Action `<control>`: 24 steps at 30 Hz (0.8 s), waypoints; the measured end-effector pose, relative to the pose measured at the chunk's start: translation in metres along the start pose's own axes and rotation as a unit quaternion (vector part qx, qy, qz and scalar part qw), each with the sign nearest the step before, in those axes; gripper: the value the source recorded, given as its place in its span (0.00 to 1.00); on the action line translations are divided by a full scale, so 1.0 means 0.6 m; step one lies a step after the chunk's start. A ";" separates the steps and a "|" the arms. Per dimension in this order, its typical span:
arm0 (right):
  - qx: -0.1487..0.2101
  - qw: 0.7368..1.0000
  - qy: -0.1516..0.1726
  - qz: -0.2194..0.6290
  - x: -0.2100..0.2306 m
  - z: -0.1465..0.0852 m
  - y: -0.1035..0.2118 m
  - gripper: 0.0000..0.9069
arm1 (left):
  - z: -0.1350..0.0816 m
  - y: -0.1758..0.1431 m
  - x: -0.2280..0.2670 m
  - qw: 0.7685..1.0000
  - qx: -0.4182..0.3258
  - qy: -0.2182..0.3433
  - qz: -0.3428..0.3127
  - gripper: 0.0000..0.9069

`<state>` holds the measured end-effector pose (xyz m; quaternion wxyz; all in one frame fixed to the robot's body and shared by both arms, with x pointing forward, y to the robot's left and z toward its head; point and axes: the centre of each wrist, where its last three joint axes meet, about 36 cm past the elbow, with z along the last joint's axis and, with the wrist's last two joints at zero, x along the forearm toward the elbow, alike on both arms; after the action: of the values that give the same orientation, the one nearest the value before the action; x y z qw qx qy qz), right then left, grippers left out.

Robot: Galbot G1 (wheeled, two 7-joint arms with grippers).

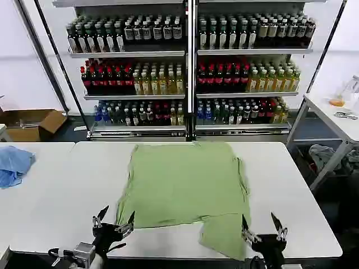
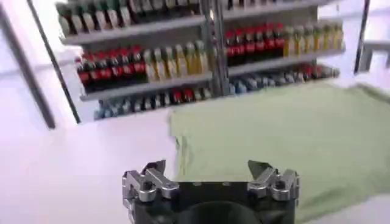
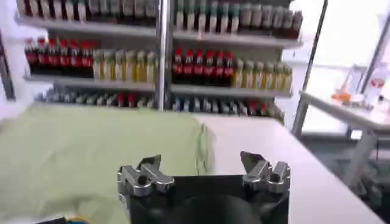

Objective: Fold and organize the clothes.

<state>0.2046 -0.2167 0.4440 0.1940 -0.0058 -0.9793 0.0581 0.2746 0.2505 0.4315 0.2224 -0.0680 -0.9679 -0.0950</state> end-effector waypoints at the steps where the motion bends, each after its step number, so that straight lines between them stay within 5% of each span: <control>1: 0.000 1.000 0.006 -0.002 0.001 0.004 0.002 1.00 | 0.002 0.001 -0.003 1.000 -0.002 0.007 0.001 1.00; 10: -0.009 0.999 0.050 -0.014 -0.004 0.036 0.029 1.00 | 0.022 0.013 -0.031 0.998 -0.015 0.053 -0.001 1.00; 12: -0.015 0.998 0.060 -0.017 -0.004 0.043 0.037 1.00 | 0.026 0.016 -0.034 0.998 -0.013 0.062 -0.001 0.88; 13: -0.018 0.998 0.064 -0.019 -0.004 0.046 0.041 1.00 | 0.028 0.017 -0.036 0.998 -0.012 0.066 0.000 0.72; 14: -0.021 0.997 0.068 -0.019 -0.004 0.049 0.044 1.00 | 0.030 0.018 -0.037 0.998 -0.011 0.070 0.001 0.43; 15: -0.024 0.997 0.072 -0.021 -0.004 0.052 0.048 0.93 | 0.032 0.019 -0.039 0.997 -0.009 0.073 0.002 0.36; 16: -0.026 0.997 0.074 -0.022 -0.005 0.054 0.051 0.72 | 0.033 0.020 -0.041 0.997 -0.007 0.075 0.003 0.30; 17: -0.028 0.996 0.077 -0.023 -0.006 0.057 0.053 0.27 | 0.033 0.021 -0.042 0.997 -0.005 0.076 0.003 0.20; 18: -0.031 0.996 0.080 -0.024 -0.006 0.059 0.056 0.03 | 0.033 0.022 -0.043 0.997 -0.003 0.077 0.004 0.13; 24: -0.049 0.995 0.087 -0.029 -0.011 0.067 0.066 0.00 | 0.032 0.025 -0.048 0.997 0.010 0.081 0.011 0.04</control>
<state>0.1951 -0.1821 0.3999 0.2794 0.0080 -0.9601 0.0037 0.2948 0.2669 0.4044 0.3021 -0.0684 -0.9468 -0.0878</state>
